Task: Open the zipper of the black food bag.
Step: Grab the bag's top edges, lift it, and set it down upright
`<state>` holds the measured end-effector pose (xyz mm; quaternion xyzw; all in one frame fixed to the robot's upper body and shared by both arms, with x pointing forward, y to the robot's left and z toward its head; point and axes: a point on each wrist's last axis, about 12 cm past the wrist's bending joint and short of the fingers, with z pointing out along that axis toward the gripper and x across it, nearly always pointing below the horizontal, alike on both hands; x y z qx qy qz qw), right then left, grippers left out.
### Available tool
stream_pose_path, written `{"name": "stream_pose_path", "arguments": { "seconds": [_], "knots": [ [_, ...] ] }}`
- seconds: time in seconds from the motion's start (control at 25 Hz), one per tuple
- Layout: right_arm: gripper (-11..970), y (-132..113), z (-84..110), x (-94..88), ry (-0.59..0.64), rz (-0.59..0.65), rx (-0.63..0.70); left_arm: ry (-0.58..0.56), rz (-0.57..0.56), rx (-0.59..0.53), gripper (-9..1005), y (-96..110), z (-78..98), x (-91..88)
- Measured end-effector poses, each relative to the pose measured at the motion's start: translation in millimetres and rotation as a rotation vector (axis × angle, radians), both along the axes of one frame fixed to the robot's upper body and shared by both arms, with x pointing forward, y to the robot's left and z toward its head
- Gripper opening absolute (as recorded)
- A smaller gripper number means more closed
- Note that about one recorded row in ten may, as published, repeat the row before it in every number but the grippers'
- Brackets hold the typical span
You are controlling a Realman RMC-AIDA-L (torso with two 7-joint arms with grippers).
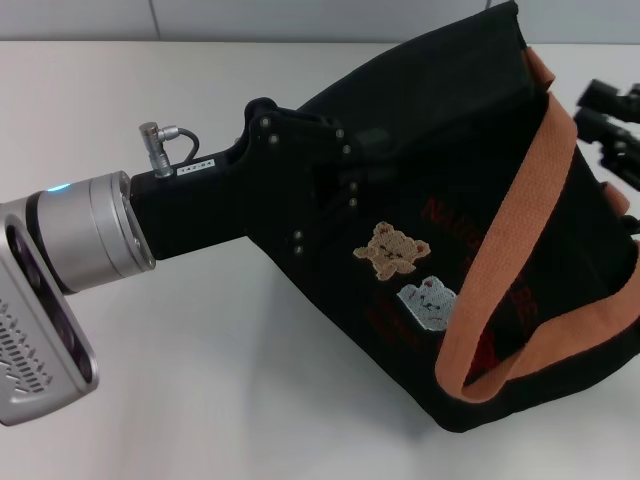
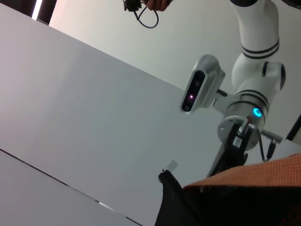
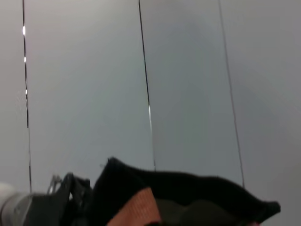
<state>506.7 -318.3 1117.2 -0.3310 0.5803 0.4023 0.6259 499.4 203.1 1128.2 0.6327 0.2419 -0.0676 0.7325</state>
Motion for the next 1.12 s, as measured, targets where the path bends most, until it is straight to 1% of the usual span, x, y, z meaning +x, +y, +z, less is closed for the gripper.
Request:
{"name": "stream_pose_path", "arguments": {
  "seconds": [0.04,0.08,0.16,0.36,0.56,0.84,1.04,1.12],
  "knots": [
    [320,4,1.1,6.0,0.01,0.014,-0.037,0.0,0.0,0.0,99,0,-0.1,0.1],
    [317,4,1.1,6.0,0.01,0.014,-0.037,0.0,0.0,0.0,99,0,-0.1,0.1],
    [312,10,2.8,12.6,0.029,0.047,-0.081,0.0,0.0,0.0,99,0,0.0,0.3],
    [297,14,5.3,15.0,0.031,0.085,-0.121,0.0,0.0,0.001,100,0,0.0,0.4],
    [307,16,7.8,17.9,0.022,0.092,-0.151,-0.003,-0.003,0.001,100,-1,0.8,1.2],
    [399,23,11.3,22.7,0.012,0.129,-0.192,-0.004,-0.007,0.001,100,-2,1.3,1.6],
    [340,27,11.9,24.3,0.019,0.151,-0.214,-0.004,-0.008,0.001,100,-2,1.2,1.5],
    [294,27,12.4,25.1,0.019,0.151,-0.223,-0.004,-0.008,0.002,100,-2,1.1,1.4]
  ]
}}
